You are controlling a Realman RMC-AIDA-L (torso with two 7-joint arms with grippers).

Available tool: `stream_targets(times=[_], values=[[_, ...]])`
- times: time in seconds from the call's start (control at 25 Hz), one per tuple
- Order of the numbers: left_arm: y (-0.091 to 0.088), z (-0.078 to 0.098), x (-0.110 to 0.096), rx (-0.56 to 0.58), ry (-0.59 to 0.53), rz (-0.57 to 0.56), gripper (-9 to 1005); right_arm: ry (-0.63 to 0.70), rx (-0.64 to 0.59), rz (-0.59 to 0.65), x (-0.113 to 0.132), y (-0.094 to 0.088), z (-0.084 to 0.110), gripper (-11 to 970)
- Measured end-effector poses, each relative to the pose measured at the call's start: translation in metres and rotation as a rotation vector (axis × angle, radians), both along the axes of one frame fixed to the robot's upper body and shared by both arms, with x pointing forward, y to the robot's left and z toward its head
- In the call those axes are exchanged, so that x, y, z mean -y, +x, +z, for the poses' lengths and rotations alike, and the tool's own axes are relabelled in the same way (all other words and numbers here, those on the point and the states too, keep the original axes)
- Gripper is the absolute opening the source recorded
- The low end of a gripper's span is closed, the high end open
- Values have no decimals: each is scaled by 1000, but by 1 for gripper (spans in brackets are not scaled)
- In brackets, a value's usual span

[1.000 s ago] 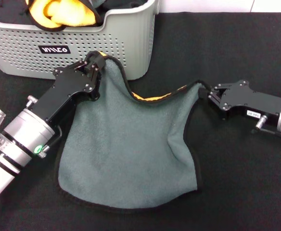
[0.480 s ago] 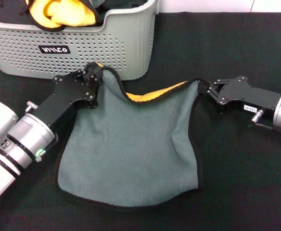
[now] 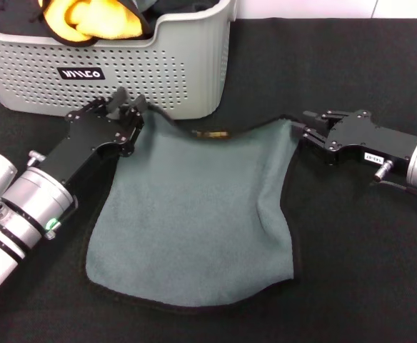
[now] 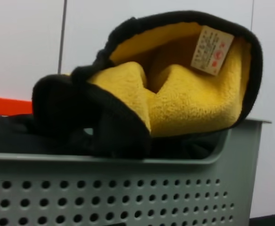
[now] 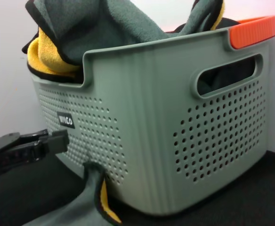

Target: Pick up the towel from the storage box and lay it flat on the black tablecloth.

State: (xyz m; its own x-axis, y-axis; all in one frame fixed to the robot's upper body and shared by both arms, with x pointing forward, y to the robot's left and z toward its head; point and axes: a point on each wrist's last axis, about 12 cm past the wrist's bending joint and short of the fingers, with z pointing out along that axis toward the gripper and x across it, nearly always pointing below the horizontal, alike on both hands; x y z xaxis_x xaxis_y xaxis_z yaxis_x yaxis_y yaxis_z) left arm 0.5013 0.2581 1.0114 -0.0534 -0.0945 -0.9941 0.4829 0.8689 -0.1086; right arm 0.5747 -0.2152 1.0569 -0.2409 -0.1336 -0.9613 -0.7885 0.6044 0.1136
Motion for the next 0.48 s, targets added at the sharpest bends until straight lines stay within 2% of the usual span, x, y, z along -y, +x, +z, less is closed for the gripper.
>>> stream_targets(times=[0.28,0.48], values=[[-9,-5,-7,-21,0,21,443,66,7,-48,10,-3,3,368],[-21,-9,-15,-24,-15,54,608,175,70,-132,41,-16,8,569]])
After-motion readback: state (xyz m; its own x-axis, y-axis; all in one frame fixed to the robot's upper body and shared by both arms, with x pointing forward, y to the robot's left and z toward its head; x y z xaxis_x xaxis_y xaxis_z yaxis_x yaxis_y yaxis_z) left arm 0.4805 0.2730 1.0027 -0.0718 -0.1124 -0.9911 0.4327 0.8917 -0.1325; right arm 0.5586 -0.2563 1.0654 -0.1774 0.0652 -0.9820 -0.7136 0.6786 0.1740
